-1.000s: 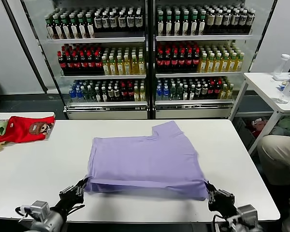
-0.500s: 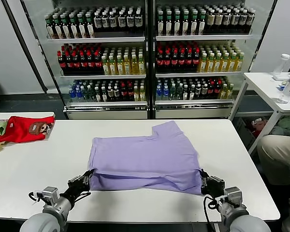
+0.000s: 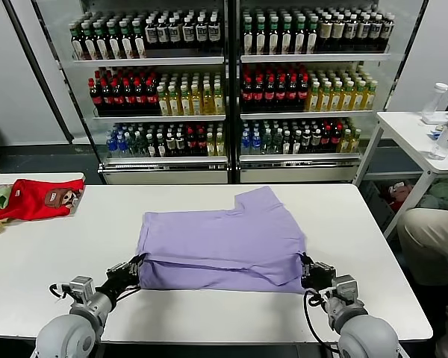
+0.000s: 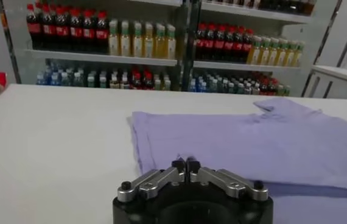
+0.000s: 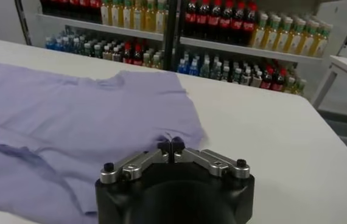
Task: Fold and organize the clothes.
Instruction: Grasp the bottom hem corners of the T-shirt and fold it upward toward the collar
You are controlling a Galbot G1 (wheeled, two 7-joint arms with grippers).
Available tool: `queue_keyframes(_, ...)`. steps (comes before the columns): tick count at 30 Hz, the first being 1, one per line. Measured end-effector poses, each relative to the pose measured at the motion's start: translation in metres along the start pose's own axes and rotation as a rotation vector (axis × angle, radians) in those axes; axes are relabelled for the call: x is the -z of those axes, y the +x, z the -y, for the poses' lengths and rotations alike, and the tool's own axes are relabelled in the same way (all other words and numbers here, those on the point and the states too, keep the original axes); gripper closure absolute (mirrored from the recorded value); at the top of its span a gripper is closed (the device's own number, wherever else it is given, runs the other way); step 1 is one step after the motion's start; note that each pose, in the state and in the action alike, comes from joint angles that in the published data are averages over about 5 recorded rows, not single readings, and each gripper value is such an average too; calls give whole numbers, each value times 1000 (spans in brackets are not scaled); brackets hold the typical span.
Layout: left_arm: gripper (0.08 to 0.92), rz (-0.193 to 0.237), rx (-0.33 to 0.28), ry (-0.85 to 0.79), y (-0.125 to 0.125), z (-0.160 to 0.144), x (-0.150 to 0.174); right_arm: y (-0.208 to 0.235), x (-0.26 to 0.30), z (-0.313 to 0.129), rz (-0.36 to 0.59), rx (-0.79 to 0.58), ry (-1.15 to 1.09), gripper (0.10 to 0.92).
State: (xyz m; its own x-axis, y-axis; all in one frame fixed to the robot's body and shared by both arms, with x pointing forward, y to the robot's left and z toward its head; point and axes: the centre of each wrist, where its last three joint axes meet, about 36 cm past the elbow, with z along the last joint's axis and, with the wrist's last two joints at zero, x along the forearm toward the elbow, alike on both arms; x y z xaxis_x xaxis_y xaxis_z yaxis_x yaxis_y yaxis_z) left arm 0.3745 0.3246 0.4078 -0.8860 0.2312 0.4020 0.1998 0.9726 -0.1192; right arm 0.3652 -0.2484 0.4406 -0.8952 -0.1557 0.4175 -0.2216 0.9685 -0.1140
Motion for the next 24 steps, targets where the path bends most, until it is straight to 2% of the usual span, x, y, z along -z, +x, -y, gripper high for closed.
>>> queue_keyframes(12,911,-3,5,-18,-11,-7,4,-14,-2,-3,-10,-11,2,906)
queue_keyframes(15,900,-10,9,-24,-13,-8,2,-18,-3,-5,-18,-8,4,881)
queue_keyframes(18,847,-19,16,-32,-15,-8,-1,-21,-4,-7,-24,-7,2,807)
queue_keyframes(24,678,-28,38,-53,-13,-10,-5,-19,-6,-6,-31,-10,-2,635)
